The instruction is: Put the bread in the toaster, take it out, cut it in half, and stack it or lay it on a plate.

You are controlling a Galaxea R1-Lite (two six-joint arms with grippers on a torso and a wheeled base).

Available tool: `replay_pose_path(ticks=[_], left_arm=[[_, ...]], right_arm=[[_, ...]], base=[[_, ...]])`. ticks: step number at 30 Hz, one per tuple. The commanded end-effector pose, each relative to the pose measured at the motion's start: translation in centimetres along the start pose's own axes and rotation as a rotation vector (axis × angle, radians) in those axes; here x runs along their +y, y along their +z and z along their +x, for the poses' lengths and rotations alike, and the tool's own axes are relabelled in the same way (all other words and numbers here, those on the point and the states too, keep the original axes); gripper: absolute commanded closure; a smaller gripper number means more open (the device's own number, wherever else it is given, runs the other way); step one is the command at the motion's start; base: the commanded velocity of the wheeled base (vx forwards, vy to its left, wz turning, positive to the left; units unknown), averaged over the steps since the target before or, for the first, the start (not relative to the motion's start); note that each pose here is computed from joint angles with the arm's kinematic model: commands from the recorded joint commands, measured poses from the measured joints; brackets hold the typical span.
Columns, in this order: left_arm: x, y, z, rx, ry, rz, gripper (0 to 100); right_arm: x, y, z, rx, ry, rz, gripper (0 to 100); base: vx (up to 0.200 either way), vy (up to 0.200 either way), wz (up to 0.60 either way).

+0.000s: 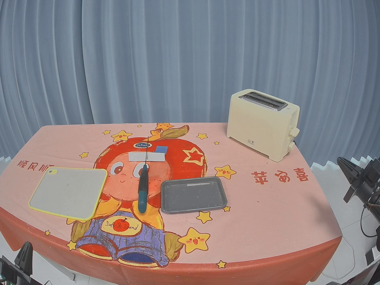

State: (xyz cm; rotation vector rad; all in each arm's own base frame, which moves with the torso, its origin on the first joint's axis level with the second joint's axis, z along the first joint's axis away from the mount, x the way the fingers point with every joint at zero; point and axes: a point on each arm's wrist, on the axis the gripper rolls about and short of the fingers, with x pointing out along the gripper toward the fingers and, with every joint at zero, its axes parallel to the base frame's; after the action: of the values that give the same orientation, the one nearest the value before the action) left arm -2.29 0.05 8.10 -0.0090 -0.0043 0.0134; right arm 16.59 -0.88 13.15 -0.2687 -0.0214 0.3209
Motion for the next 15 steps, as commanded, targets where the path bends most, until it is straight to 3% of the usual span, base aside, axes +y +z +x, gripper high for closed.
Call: replay_pose_path(ticks=[1,6,15], left_arm=[[0.0,-0.5,0.1,0.017,0.001,0.0,100],[0.0,-0.5,0.1,0.017,0.001,0.0,100],[0.0,-0.5,0.1,0.017,0.001,0.0,100]], right_arm=[[0.2,-0.3,-0.2,0.018,0.006,-0.001,100],[0.3,-0.7,-0.4,0.05,0.014,-0.039,100],[0.9,-0.5,-1.3,0.082,0.035,-0.031,100]], base=[[0.0,0.0,0.0],[0.0,0.0,0.0],[0.0,0.0,0.0]])
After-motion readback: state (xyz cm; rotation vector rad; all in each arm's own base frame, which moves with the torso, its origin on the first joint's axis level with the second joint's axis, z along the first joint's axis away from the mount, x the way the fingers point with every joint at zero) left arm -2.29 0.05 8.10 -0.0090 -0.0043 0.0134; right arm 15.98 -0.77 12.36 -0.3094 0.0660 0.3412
